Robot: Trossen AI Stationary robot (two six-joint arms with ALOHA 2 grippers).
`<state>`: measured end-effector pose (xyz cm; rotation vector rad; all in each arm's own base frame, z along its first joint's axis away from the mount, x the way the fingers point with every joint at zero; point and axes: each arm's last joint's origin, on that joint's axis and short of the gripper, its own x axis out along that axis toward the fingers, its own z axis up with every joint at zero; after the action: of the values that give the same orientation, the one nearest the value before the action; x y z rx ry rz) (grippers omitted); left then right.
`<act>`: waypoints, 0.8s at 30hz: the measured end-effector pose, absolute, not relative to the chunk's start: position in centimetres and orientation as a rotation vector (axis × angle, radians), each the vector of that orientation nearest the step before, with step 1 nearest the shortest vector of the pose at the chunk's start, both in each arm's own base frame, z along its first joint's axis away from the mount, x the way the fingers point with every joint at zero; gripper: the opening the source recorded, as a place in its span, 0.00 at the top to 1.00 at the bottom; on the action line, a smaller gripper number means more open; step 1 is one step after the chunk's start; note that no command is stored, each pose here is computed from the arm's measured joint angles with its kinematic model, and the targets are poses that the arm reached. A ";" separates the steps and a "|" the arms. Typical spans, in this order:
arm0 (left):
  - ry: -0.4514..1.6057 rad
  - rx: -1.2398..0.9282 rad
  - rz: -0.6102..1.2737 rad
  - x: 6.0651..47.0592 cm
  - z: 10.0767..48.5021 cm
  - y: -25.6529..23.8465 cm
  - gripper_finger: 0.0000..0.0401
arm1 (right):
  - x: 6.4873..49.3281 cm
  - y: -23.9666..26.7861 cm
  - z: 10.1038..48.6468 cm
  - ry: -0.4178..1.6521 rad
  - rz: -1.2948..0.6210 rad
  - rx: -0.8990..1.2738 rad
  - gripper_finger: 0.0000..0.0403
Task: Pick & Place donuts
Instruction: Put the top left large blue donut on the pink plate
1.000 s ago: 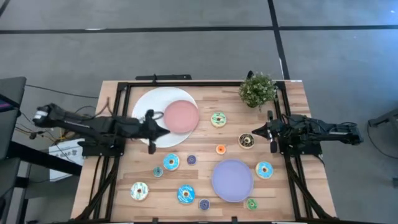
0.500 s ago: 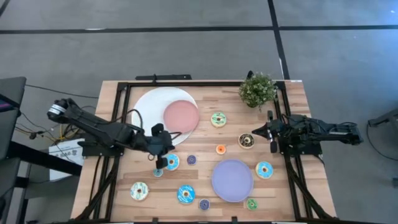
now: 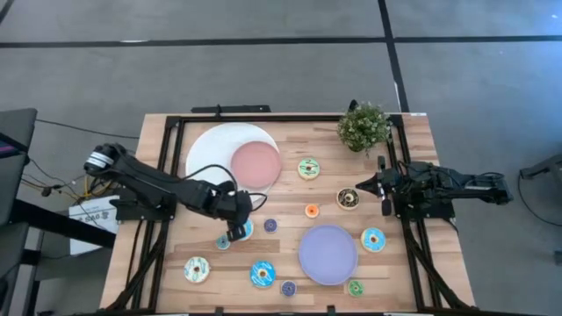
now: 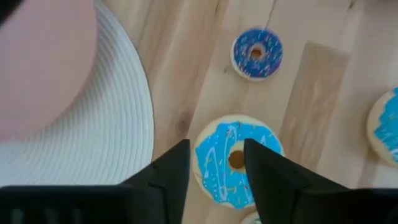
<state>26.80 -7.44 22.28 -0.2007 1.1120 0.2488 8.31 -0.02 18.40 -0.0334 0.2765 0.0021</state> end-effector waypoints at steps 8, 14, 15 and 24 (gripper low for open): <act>1.226 -0.189 0.261 27.9 19.5 -7.5 0.48 | 8.3 0.0 18.4 0.281 0.002 -0.033 1.00; 1.309 -0.174 0.246 28.4 17.5 -7.7 0.43 | 8.3 0.0 18.4 0.281 0.002 -0.033 1.00; 1.317 -0.165 0.246 28.5 17.3 -7.6 0.42 | 8.3 0.0 18.4 0.281 0.002 -0.033 1.00; 1.345 -0.144 0.248 28.8 16.5 -7.2 0.42 | 8.3 0.0 18.4 0.281 0.002 -0.033 1.00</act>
<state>28.81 -7.22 16.48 -0.1442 1.3454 0.2479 8.29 -0.02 18.35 -0.0334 0.2814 0.0024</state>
